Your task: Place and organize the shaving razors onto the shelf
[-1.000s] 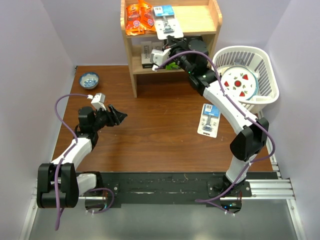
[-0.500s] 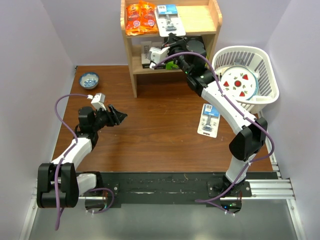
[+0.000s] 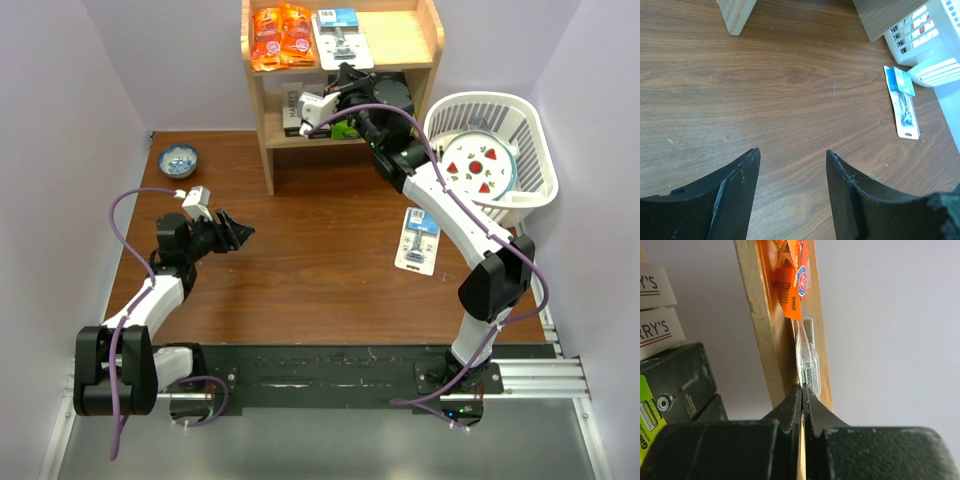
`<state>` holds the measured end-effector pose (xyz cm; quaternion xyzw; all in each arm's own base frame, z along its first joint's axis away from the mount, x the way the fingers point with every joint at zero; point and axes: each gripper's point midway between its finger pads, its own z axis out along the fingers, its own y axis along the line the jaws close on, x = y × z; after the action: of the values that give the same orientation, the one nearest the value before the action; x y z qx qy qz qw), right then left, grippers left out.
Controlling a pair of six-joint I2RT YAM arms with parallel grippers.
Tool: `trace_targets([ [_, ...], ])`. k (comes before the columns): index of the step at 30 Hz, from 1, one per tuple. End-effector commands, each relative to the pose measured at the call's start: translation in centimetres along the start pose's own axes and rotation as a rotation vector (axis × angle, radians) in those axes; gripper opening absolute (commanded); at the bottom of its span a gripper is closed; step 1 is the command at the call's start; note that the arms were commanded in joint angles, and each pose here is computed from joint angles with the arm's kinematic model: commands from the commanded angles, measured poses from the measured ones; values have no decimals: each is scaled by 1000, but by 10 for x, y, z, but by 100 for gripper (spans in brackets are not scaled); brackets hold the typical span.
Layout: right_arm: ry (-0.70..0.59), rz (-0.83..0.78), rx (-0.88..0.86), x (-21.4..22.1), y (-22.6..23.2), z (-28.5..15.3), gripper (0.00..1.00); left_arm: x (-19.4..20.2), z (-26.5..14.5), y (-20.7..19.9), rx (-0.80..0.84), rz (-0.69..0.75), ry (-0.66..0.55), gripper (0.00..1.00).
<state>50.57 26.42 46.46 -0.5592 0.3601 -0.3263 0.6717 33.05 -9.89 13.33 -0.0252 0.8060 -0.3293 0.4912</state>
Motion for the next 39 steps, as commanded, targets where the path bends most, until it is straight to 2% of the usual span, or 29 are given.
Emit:
trace_targets([
  [1, -4, -17, 95, -3, -31, -2, 0, -21, 1, -7, 23, 41, -50, 60],
  [21, -40, -37, 71, -10, -16, 1, 0, -21, 7, -4, 29, 19, -51, 60],
  [22, -44, -37, 72, -10, -16, 0, 6, -20, 8, -3, 30, 16, -48, 60],
  [25, -58, -36, 97, -12, -20, -4, 35, -21, 9, -4, 35, 14, -52, 60],
  [26, -65, -35, 119, -14, -25, -7, 49, -21, 9, -4, 35, 14, -52, 60],
  [28, -69, -28, 131, -15, -31, -20, 58, -24, 10, -5, 42, 17, -55, 60],
  [29, -70, -20, 152, -15, -37, -27, 81, -23, 10, -5, 41, 15, -54, 60],
  [30, -74, -5, 174, -16, -43, -44, 91, -24, 11, -5, 42, 16, -57, 60],
  [32, -95, 28, 171, -20, -45, -66, 94, -24, 11, -5, 43, 16, -58, 60],
  [33, -90, 52, 114, -17, -21, -74, 94, -24, 11, -5, 43, 16, -59, 60],
  [34, -99, 81, 154, -19, -44, -102, 94, -23, 11, -5, 44, 16, -56, 60],
  [35, -92, 121, 106, -18, -32, -113, 94, -24, 11, -6, 45, 18, -56, 60],
  [36, -62, 247, 48, -12, -8, -124, 94, -23, 11, -6, 47, 19, -56, 60],
  [37, -39, 341, 57, -10, -19, -145, 93, -23, 11, -5, 44, 19, -54, 60],
  [38, 29, 439, -72, -3, 16, -155, 92, -22, 11, -5, 46, 19, -53, 60],
  [39, 123, 537, -92, 9, 28, -166, 91, -22, 11, -5, 44, 19, -54, 60],
])
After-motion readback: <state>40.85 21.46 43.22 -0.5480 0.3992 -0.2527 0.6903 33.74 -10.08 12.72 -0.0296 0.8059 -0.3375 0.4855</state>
